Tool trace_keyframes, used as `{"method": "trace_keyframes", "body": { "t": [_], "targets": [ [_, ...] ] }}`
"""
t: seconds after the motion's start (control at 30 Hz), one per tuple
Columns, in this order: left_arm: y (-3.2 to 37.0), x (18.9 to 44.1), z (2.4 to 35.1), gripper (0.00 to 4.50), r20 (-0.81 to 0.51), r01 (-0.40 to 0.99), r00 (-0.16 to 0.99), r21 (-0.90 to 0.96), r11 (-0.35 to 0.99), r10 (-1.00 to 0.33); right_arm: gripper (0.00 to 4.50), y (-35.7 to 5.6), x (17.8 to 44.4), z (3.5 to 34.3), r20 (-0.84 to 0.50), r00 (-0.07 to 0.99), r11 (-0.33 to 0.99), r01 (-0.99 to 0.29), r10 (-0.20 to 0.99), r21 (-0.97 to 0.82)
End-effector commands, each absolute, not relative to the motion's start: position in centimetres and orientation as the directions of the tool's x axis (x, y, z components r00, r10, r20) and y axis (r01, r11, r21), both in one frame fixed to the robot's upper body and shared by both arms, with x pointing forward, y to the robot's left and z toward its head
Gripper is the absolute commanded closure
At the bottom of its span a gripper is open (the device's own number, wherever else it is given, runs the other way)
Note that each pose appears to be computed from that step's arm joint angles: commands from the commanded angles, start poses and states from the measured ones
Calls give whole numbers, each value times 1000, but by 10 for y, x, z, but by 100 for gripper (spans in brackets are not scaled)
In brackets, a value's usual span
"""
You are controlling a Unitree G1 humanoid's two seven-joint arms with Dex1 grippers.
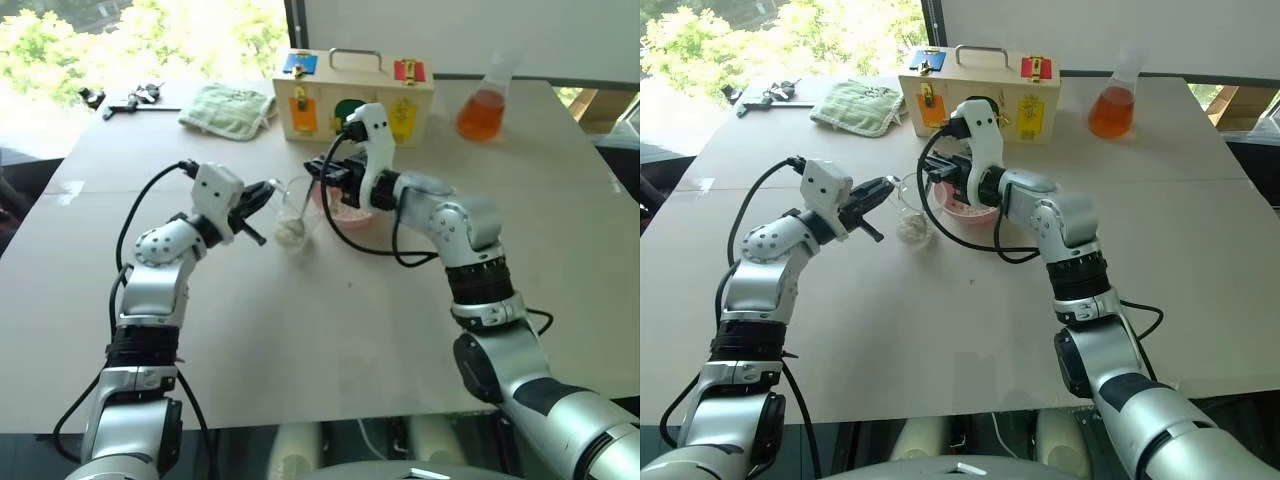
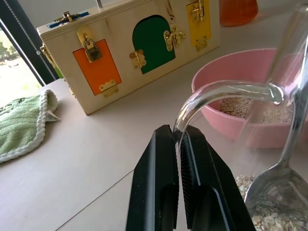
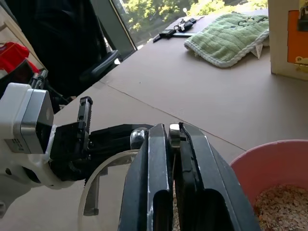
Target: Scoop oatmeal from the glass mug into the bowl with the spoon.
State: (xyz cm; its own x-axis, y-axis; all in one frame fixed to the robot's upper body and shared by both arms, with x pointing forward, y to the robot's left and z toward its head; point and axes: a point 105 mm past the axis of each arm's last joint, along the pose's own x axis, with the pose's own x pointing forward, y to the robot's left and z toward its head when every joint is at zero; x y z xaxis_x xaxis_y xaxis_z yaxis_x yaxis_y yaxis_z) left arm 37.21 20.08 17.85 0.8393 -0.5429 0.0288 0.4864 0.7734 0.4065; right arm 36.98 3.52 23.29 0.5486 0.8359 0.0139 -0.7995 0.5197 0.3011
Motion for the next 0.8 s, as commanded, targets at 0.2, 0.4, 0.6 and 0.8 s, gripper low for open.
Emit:
{"method": "trace_keyframes", "body": {
  "t": [0.2, 0.4, 0.6, 0.8],
  "targets": [
    [202, 370, 185, 447, 68, 446, 849, 442, 778, -525, 450, 28, 363, 263, 83, 569, 510, -785, 818, 352],
    [202, 371, 179, 447, 66, 432, 860, 432, 792, -505, 450, 16, 367, 272, 99, 617, 544, -748, 780, 380],
    [202, 372, 176, 447, 70, 421, 868, 422, 803, -492, 450, 2, 373, 280, 113, 663, 579, -714, 740, 395],
    [200, 372, 174, 447, 75, 417, 870, 416, 808, -488, 450, -5, 375, 281, 116, 681, 580, -690, 723, 433]
  ]
}}
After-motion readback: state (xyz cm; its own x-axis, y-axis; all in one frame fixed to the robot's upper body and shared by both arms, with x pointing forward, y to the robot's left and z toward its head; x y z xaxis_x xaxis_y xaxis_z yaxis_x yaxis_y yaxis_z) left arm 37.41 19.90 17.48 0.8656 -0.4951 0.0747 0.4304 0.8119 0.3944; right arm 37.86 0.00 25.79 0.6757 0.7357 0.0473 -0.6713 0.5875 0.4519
